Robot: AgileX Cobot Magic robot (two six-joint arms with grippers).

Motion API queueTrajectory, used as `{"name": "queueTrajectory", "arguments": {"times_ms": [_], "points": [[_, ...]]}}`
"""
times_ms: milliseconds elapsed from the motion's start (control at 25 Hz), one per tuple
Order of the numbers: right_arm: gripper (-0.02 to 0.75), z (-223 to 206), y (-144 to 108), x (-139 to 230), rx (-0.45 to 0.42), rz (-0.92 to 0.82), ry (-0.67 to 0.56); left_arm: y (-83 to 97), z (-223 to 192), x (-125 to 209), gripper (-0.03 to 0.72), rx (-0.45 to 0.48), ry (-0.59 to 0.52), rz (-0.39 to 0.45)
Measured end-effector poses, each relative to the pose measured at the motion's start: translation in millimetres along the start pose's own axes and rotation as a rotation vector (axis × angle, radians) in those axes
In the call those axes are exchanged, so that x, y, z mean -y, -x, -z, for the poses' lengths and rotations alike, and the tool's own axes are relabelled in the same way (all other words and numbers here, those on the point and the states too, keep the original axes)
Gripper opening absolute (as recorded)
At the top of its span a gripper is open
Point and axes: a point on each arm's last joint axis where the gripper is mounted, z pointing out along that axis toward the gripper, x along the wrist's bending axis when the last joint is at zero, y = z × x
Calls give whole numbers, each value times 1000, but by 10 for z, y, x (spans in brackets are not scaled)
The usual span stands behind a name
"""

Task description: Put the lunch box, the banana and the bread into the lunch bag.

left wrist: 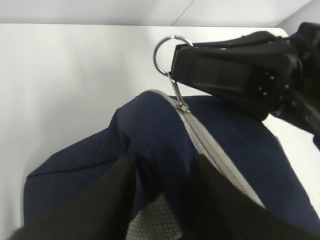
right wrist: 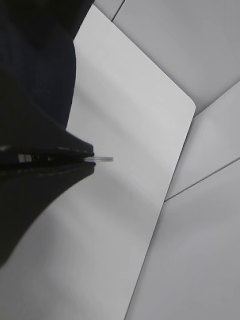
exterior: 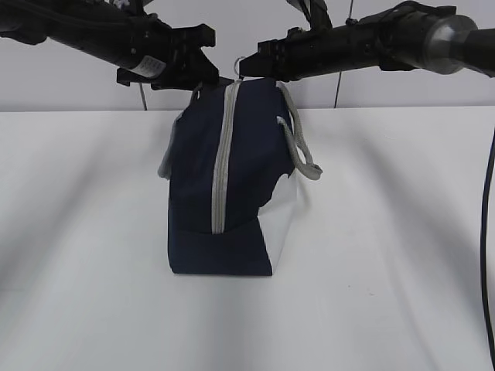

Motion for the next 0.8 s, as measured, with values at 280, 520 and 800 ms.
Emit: {"name": "queueTrajectory", "arguments": {"times_ms": [280, 520, 800], "points": [[-16, 0, 0, 1, 1, 1, -1, -12, -16, -11, 190, -2, 18, 17], [-16, 0, 0, 1, 0, 1, -1, -13, -24, -3, 20, 1, 12, 14], [-16, 0, -13, -22, -14, -27, 24, 35, 37, -12, 15, 15, 1, -132]]}}
